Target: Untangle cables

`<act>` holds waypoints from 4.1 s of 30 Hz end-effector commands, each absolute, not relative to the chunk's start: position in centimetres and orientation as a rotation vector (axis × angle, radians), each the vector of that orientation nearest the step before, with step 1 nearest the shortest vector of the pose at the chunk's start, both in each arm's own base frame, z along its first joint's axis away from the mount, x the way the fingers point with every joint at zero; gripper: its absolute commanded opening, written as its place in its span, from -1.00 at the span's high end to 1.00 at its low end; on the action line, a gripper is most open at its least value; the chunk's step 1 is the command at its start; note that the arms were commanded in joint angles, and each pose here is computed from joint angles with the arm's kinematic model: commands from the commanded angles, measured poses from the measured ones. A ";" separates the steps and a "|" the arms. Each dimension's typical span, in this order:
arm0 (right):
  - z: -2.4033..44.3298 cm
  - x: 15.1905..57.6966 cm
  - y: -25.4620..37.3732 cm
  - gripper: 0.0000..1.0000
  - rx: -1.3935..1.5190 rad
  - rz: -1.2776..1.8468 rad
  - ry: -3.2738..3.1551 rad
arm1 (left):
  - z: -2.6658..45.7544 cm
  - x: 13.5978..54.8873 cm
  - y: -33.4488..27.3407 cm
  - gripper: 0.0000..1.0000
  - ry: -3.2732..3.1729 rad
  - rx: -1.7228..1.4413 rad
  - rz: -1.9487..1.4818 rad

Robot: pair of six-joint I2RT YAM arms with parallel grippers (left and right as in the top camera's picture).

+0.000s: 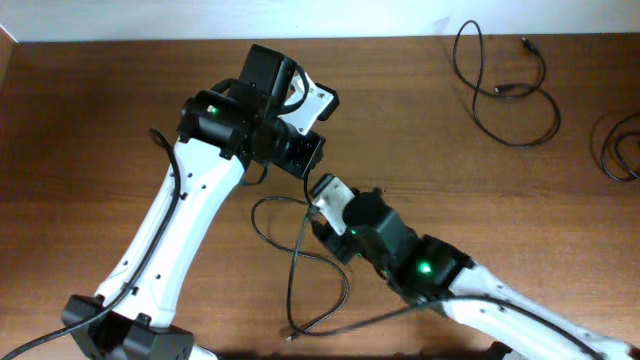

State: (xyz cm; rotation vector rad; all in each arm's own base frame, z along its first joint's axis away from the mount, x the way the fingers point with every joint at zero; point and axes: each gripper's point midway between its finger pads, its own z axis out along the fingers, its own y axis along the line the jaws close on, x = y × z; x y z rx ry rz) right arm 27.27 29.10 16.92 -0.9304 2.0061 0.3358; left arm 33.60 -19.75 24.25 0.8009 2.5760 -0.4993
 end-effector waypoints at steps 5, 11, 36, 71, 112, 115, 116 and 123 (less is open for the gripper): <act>12.6 30.2 28.6 0.92 -0.810 0.252 2.121 | 28.8 36.2 -13.2 1.00 2.461 0.543 -0.485; 13.5 34.0 21.9 0.92 -0.564 0.180 2.210 | 29.5 40.1 -2.6 1.00 2.443 -0.004 -0.428; 44.3 37.0 -14.7 0.92 0.283 -0.604 1.784 | 27.8 39.6 -8.9 -0.98 2.512 0.120 -0.522; 13.6 27.8 -22.1 0.92 1.461 -0.697 2.268 | 27.8 39.7 -8.8 -0.98 2.513 0.119 -0.518; 2.5 44.3 3.2 -0.02 0.034 -0.120 2.859 | 27.8 39.7 -8.8 -0.98 2.512 0.119 -0.518; 2.1 43.5 3.2 0.92 0.030 -0.119 2.898 | 27.8 39.7 -8.8 -0.98 2.513 0.119 -0.518; 2.1 43.3 3.8 0.92 0.024 -0.066 2.909 | 27.8 39.7 -8.8 -0.98 2.512 0.119 -0.518; 16.5 46.4 7.1 0.92 -0.049 0.204 2.646 | 27.8 39.7 -8.8 -0.98 2.513 0.119 -0.518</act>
